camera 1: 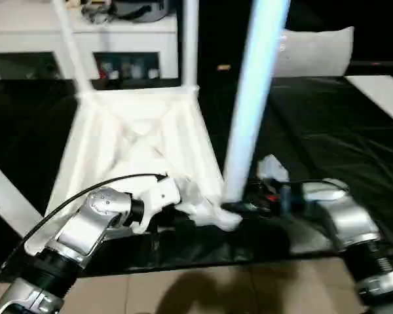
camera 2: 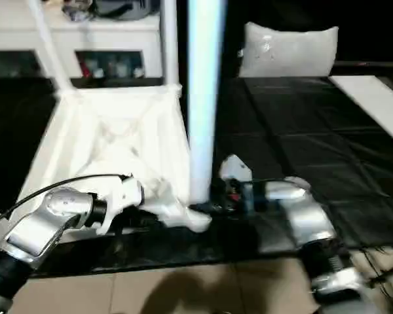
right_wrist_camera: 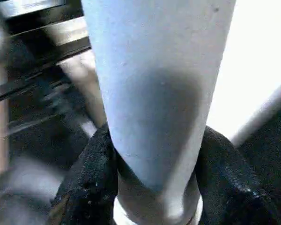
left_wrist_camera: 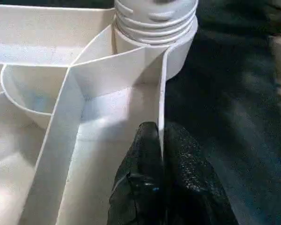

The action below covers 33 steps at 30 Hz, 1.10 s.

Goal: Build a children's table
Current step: Rotate leg to tighten

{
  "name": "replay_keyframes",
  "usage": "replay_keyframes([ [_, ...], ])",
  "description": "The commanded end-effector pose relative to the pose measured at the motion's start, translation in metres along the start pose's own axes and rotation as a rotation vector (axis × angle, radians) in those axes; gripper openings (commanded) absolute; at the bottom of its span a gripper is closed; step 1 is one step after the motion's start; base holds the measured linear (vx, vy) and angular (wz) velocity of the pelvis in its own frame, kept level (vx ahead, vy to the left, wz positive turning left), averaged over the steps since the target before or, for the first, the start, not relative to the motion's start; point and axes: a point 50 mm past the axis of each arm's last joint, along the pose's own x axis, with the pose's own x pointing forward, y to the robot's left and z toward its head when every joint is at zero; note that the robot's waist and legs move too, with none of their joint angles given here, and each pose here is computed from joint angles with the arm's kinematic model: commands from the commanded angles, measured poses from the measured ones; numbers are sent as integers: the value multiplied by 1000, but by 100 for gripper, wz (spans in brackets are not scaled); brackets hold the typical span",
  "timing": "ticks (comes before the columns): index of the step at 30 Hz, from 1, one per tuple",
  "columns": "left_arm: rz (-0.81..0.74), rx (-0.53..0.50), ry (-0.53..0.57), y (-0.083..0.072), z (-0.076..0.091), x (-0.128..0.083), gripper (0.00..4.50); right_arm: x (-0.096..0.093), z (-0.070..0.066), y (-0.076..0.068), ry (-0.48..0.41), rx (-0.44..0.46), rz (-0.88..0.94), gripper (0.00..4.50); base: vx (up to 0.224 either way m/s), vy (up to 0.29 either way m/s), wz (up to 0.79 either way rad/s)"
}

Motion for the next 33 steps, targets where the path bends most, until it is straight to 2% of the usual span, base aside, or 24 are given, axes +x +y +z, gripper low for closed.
replay_keyframes([
  [1, 13, 32, -75, -6, 29, 21, 0, 28, -8, 10, 60, 77, -74, 193, -60, 8, -10],
  [3, 55, 22, -88, -5, 37, 28, 0, 37, -6, 9, 52, 111, -161, 193, -88, 28, -17],
  [4, 111, 37, -89, -4, 46, 39, 0, 50, -1, 9, 27, 161, -281, 193, -111, 11, -18],
  [5, 130, 48, -87, -4, 49, 42, 0, 55, 0, 8, 21, 178, -329, 193, -94, -53, -6],
  [7, 179, 51, -92, -2, 54, 48, 0, 62, 2, 12, 0, 157, -322, 193, -75, -101, 23],
  [9, 184, 57, -92, -2, 55, 49, 0, 63, 2, 15, 9, 126, -306, 249, 47, 38, -42],
  [10, 187, 69, -86, -3, 55, 50, 0, 63, 3, 15, 16, 94, -313, 263, 172, 145, -67],
  [12, 190, 76, -75, -2, 53, 50, 0, 62, 4, 15, 1, 94, -324, 285, 135, -28, -12],
  [16, 224, 121, -14, 8, 37, 42, 0, 43, 5, 3, -57, 76, -357, 312, 64, -59, -10],
  [18, 226, 129, 0, 13, 29, 32, 0, 25, 3, -4, -79, 44, -323, 343, 33, -4, 5],
  [19, 227, 130, 9, 16, 25, 28, 0, 15, 3, -6, -89, 20, -299, 343, 0, 0, 0],
  [24, 195, 163, 32, 21, 15, 16, 0, -13, 4, -9, -97, -48, -199, 385, 0, 0, 0],
  [28, 89, 225, 28, 17, 9, 9, 0, -33, 8, -13, -83, -112, -121, 424, 0, 0, 0],
  [33, -112, 320, 3, 5, 5, 2, 0, -50, 14, -11, -57, -190, 31, 431, 0, 0, 0],
])
